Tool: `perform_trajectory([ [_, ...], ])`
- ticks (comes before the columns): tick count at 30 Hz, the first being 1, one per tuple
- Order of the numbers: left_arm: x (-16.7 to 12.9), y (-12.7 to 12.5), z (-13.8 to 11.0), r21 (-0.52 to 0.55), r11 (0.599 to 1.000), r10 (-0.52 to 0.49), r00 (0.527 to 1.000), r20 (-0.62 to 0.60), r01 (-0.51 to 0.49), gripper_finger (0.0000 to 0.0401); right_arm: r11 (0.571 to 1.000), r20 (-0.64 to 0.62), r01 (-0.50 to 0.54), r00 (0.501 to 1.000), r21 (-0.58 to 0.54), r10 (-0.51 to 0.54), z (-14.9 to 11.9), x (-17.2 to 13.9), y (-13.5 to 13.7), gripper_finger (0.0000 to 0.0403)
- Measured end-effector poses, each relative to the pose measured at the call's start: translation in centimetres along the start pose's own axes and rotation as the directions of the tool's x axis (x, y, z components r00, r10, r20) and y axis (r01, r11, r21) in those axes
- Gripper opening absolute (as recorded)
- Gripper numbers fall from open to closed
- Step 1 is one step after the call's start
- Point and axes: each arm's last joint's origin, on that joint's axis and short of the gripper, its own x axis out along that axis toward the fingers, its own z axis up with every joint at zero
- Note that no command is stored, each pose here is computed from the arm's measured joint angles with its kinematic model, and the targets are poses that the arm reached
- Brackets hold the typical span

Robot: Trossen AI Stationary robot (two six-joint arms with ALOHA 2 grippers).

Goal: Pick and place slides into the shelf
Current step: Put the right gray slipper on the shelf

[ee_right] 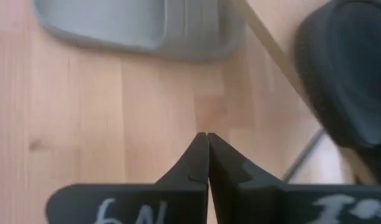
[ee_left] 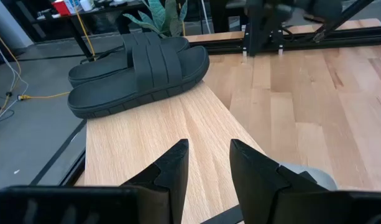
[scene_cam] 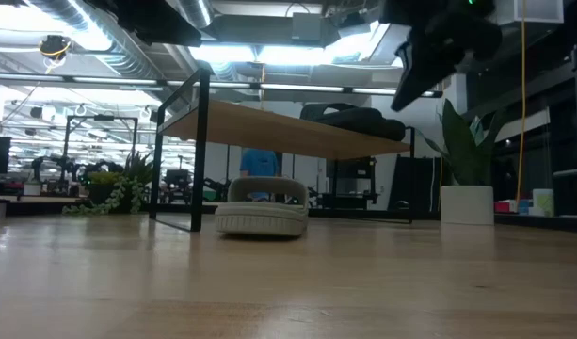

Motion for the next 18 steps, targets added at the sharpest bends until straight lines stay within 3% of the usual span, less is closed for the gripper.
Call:
perform_trajectory([
  [5, 0.0, 0.0, 0.0, 0.000, 1.000, -0.016, 1.000, -0.001, 0.016, 0.0110, 0.996, 0.131, -0.036, 0.991, 0.078, 0.025, -1.6, 0.8, 0.9, 0.0003],
  [12, 0.0, -0.1, 0.0, -0.007, 1.000, -0.024, 1.000, -0.003, 0.024, 0.0110, 0.992, 0.317, -0.088, 0.947, 0.089, 0.055, -2.9, 2.1, 2.4, 0.0004],
  [18, 0.0, -0.1, -0.8, -0.049, 0.999, -0.026, 0.997, -0.076, 0.022, 0.0110, 0.988, 0.394, -0.107, 0.918, 0.112, 0.055, -4.5, 3.8, 3.1, 0.0004],
])
